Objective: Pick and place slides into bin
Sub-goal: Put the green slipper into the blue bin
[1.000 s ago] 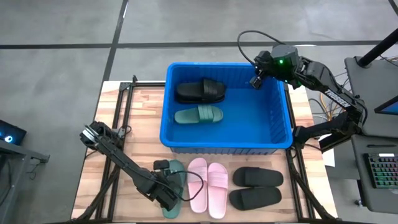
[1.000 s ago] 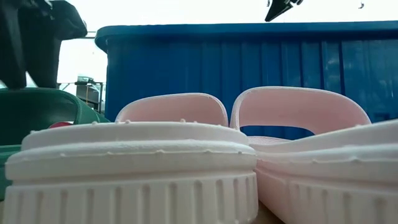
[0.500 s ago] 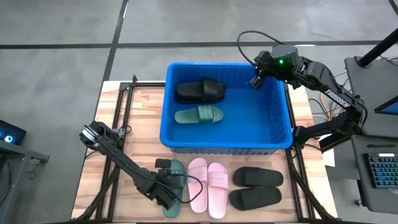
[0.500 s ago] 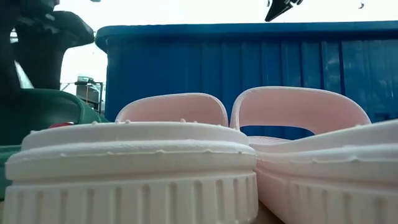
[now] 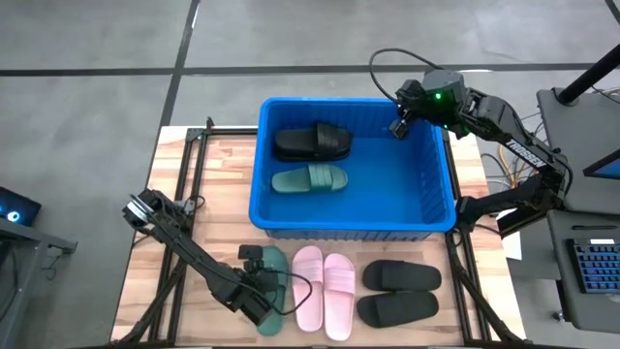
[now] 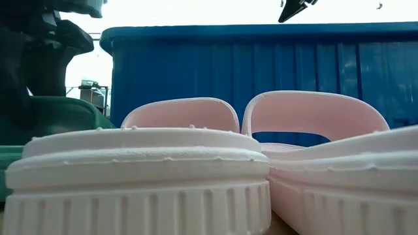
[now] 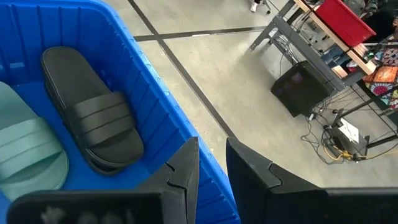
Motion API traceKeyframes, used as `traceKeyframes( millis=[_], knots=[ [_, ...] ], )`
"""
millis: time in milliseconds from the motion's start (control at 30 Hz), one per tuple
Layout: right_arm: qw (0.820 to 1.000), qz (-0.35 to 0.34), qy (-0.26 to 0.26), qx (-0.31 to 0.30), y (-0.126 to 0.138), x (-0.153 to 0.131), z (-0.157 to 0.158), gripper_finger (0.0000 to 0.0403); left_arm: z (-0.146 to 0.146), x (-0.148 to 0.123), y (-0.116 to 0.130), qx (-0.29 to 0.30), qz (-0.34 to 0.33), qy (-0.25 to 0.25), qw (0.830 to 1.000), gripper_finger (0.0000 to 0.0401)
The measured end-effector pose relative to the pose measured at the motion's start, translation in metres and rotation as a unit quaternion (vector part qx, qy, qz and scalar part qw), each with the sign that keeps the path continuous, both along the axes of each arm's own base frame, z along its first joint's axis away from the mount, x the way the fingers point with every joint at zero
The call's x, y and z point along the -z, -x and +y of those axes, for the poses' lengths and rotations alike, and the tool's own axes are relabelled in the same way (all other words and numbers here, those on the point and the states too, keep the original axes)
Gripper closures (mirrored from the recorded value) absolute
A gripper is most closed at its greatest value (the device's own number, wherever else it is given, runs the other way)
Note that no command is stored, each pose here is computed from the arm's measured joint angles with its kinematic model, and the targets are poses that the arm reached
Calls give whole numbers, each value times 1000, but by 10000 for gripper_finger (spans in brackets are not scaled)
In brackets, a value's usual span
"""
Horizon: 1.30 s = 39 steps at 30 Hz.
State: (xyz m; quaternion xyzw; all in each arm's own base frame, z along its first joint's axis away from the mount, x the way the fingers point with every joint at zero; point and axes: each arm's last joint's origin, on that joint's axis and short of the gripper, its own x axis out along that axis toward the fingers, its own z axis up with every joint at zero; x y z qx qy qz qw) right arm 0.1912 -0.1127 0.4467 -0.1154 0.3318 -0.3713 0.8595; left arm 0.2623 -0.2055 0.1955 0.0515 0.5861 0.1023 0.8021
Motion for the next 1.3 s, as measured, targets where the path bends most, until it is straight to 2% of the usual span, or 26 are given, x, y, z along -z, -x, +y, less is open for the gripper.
traceKeyframes(
  millis=[133, 367, 433, 667, 800, 1033, 1167, 1300],
  knots=[
    [1000, 1, 0, 0, 0, 0, 0, 330, 1, 2, 0, -12, -5, 4, 1000, 259],
    [1000, 5, 4, -4, 0, 0, 0, 330, -2, -1, -1, -12, -9, 30, 999, 372],
    [1000, 10, 7, -7, 0, 0, 0, 330, -2, -2, -2, -11, -4, 41, 999, 392],
    [1000, 9, 7, -7, 0, 0, 0, 330, -6, -21, -4, -1, -13, 65, 998, 399],
    [1000, 3, 10, -6, -1, -1, 0, 330, -3, -43, -3, 21, -39, 80, 996, 399],
    [1000, -3, 13, -6, -1, -2, -1, 330, 16, -88, 16, 15, -85, 115, 990, 400],
    [1000, -3, 13, -6, -1, -2, -1, 330, 30, -116, 29, -6, -147, 121, 982, 400],
    [1000, -3, 13, -6, -1, -2, -1, 330, 45, -146, 37, -23, -254, 110, 961, 400]
  ],
)
